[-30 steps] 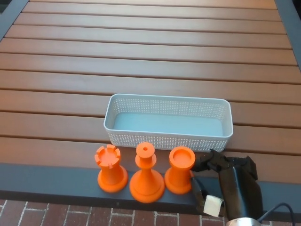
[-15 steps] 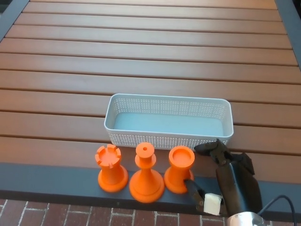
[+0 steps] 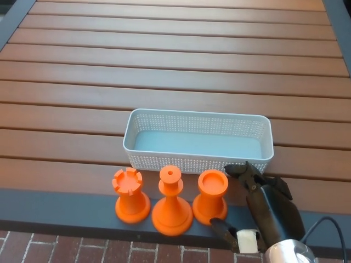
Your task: Using the right hand to place 3 different shape and weight chess pieces into a small container
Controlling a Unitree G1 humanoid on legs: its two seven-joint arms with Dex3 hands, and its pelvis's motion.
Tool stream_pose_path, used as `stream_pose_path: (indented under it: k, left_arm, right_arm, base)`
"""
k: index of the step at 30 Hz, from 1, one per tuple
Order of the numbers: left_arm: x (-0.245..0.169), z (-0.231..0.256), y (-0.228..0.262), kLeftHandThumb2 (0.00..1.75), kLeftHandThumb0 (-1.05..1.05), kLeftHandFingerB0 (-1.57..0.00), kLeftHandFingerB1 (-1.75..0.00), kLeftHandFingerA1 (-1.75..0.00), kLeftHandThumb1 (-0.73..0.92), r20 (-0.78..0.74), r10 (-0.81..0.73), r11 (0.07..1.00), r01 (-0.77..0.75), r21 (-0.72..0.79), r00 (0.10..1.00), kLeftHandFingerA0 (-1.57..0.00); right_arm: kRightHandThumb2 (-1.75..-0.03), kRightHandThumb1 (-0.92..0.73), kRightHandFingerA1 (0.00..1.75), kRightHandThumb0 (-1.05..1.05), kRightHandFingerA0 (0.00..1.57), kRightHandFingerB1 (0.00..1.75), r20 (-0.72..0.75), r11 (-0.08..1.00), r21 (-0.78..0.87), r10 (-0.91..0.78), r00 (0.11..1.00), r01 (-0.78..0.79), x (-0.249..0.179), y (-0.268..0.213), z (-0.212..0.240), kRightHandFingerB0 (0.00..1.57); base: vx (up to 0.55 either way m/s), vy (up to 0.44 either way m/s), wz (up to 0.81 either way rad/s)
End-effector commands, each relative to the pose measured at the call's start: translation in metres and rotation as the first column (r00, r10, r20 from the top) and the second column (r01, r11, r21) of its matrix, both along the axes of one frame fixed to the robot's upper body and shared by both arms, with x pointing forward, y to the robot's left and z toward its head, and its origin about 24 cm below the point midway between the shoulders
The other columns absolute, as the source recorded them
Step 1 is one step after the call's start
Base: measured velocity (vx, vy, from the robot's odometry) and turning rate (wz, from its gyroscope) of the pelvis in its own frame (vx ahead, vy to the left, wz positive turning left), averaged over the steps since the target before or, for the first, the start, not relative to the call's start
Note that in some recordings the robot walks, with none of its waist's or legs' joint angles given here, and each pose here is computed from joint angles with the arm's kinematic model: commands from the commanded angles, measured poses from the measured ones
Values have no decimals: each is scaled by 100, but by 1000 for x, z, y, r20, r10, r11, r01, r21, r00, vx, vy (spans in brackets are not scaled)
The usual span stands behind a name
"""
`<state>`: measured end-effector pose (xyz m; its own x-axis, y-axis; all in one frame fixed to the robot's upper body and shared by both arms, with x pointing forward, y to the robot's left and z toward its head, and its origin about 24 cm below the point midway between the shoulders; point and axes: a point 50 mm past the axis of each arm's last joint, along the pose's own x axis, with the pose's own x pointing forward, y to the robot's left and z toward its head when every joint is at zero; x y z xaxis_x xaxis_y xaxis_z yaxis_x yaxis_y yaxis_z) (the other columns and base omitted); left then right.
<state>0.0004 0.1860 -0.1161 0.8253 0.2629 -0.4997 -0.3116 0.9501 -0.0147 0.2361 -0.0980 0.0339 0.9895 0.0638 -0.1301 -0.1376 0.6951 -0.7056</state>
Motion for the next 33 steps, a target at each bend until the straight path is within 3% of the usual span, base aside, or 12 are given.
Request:
stream_pose_path:
  k: [1,7,8,12,13,16,17,25,26,27,31,33]
  left_arm:
    - [-7,-5,-4,164,-14,-114,-143,-155,27,-65,-13,1000,11,-18,998,-128]
    - [-5,-4,0,168,-14,-114,-145,-153,25,-59,-52,998,54,20,997,-131]
    - [-5,-4,-1,164,-15,-114,-144,-152,25,-66,-53,998,55,26,996,-131]
    - [-6,-4,-2,163,-15,-114,-142,-152,27,-70,-34,999,34,6,997,-131]
    - [-4,-5,-1,165,-14,-117,-142,-150,25,-59,-27,1000,27,-11,998,-134]
    - [0,-6,2,162,-17,-118,-139,-151,25,-45,-25,999,24,-27,999,-133]
    - [0,-6,2,160,-13,-114,-140,-153,29,-48,-23,999,22,-27,999,-129]
    - [-1,-4,0,163,-11,-112,-145,-157,28,-47,-20,1000,19,-18,999,-125]
    - [-1,-4,0,162,-13,-113,-144,-156,28,-42,-19,1000,18,-20,999,-126]
    - [-2,-4,0,160,-14,-113,-146,-156,28,-41,-20,1000,20,-19,999,-126]
    - [-1,-4,2,160,-13,-114,-145,-154,28,-51,-24,1000,24,-5,998,-129]
    - [-1,-4,1,162,-13,-114,-145,-155,28,-50,-25,1000,25,-1,998,-128]
  right_arm:
    - [-90,-42,78,-69,4,71,-52,999,-10,34,998,-34,-1,0,-3,0]
    - [-93,-44,84,-63,19,72,-40,999,-14,31,999,-32,-2,1,-5,6]
    - [-94,-46,102,-59,54,75,-24,1000,0,17,1000,-17,0,1,-5,14]
    - [-95,-48,105,-59,60,76,-14,1000,7,10,1000,-10,1,1,-5,15]
    - [-96,-46,110,-51,81,78,-6,1000,21,5,1000,-5,3,0,-5,25]
    - [-80,-41,115,-66,73,90,12,998,70,-4,1000,3,6,1,-4,33]
    - [-55,-56,129,-57,85,118,16,994,109,-13,1000,11,7,2,-4,45]
    - [-54,-60,123,-53,101,121,43,985,175,-15,999,7,11,10,-5,52]
    - [-81,-44,115,-61,106,101,42,984,176,-14,999,7,11,11,-4,60]
    - [-56,-58,124,-50,102,127,42,984,177,-14,999,7,12,12,-4,46]
    - [-56,-58,125,-51,102,128,52,984,180,-13,999,3,14,15,-3,44]
    - [-83,-45,114,-61,102,99,55,985,173,-8,998,-2,15,16,-3,56]
  base:
    - [0,0,0]
    - [0,0,0]
    - [0,0,0]
    - [0,0,0]
    - [0,0,0]
    - [0,0,0]
    - [0,0,0]
    - [0,0,0]
    - [0,0,0]
    - [0,0,0]
    - [0,0,0]
    - [0,0,0]
